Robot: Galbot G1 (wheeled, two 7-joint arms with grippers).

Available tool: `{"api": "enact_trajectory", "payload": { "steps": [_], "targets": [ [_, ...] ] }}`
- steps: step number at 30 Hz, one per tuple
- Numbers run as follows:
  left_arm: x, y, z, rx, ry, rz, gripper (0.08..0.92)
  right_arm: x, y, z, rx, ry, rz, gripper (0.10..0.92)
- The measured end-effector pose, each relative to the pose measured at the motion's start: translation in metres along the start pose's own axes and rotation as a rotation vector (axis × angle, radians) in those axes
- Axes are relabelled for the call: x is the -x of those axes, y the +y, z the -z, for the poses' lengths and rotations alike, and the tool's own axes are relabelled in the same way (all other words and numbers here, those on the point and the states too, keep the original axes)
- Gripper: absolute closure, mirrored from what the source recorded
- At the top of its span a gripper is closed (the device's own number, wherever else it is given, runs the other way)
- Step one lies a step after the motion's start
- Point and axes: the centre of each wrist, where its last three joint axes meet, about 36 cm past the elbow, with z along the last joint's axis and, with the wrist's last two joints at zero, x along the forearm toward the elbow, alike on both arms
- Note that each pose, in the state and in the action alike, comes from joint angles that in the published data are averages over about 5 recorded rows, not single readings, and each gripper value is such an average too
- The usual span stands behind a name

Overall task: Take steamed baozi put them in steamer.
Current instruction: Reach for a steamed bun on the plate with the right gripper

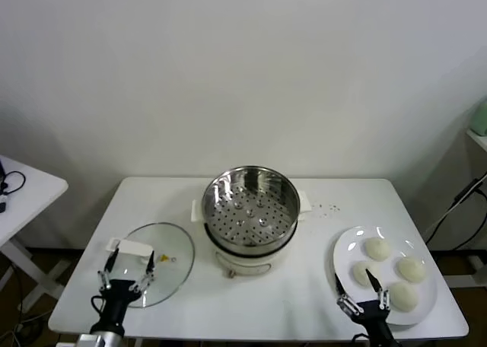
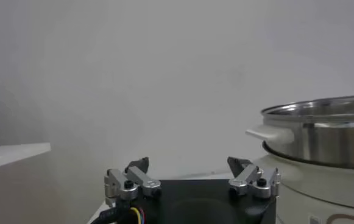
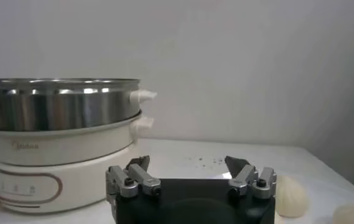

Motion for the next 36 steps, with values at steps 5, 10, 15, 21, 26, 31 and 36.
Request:
{"api": "enact_trajectory", "payload": {
  "steps": [5, 10, 15, 21, 26, 31, 36],
  "targets": [
    [0.0, -0.003, 0.001, 0.006, 0.01, 0.007, 0.177, 0.016, -0.028, 0.013, -0.079, 0.013, 0.041, 0.2],
    [0.0, -0.008, 0.002, 0.017, 0.025, 0.019, 0.177, 0.043, -0.074, 0.034, -0.209, 0.062, 0.143, 0.2],
    [-0.001, -0.011, 0.001, 0.027, 0.032, 0.024, 0.177, 0.078, -0.129, 0.064, -0.364, 0.141, 0.281, 0.2],
    [-0.002, -0.014, 0.002, 0.031, 0.037, 0.027, 0.177, 0.124, -0.191, 0.112, -0.552, 0.279, 0.458, 0.2],
    [-0.002, -0.016, 0.002, 0.03, 0.038, 0.034, 0.177, 0.166, -0.23, 0.156, -0.696, 0.401, 0.615, 0.2],
    [0.0, -0.017, 0.003, 0.029, 0.04, 0.038, 0.177, 0.196, -0.254, 0.187, -0.813, 0.533, 0.747, 0.2],
    [0.002, -0.017, 0.002, 0.033, 0.047, 0.04, 0.177, 0.222, -0.27, 0.203, -0.914, 0.668, 0.852, 0.2]
  ]
}}
